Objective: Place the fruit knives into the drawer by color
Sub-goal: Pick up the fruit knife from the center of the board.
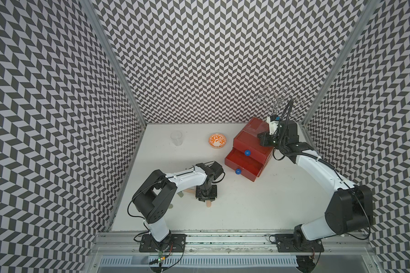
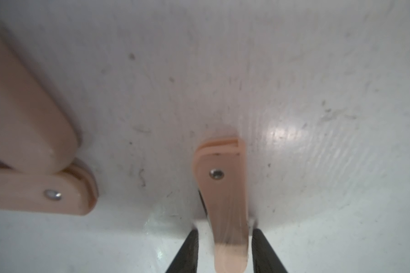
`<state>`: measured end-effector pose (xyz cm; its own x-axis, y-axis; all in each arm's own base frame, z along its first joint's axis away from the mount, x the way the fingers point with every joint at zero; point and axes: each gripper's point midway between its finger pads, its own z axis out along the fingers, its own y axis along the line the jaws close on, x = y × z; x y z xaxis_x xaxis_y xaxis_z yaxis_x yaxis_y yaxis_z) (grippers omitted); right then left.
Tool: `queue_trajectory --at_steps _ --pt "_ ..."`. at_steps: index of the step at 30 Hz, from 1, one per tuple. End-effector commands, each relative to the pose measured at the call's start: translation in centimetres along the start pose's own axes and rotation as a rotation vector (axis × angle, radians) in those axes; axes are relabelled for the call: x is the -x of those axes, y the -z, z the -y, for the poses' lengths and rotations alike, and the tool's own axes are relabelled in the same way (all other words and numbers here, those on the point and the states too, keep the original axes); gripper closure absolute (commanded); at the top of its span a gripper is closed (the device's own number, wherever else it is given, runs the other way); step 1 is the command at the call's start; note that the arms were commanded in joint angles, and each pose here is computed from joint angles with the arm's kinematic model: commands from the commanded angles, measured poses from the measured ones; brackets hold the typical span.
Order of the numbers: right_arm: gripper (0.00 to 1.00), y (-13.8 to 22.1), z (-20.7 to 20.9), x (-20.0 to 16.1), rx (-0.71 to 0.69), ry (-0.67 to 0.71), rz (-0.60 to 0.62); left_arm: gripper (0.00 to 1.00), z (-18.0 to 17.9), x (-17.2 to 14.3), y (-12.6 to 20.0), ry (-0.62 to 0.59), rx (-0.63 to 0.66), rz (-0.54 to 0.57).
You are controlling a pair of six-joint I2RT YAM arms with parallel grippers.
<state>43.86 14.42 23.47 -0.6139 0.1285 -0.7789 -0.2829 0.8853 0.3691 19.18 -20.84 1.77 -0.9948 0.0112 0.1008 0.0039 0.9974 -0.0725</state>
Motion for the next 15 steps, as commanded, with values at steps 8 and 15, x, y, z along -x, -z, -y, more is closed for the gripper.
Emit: queue_trajectory --at_steps 8,15 --pt "0.99 -1.16 3.26 -9.84 -0.1 -0.091 -0.333 0.67 0.09 -0.03 -0.85 -0.017 0.031 -0.032" --pt "0.99 -1.17 3.2 -9.82 -0.097 -0.092 -0.332 0.72 -0.27 -0.3 -1.22 -0.024 0.047 -0.047"
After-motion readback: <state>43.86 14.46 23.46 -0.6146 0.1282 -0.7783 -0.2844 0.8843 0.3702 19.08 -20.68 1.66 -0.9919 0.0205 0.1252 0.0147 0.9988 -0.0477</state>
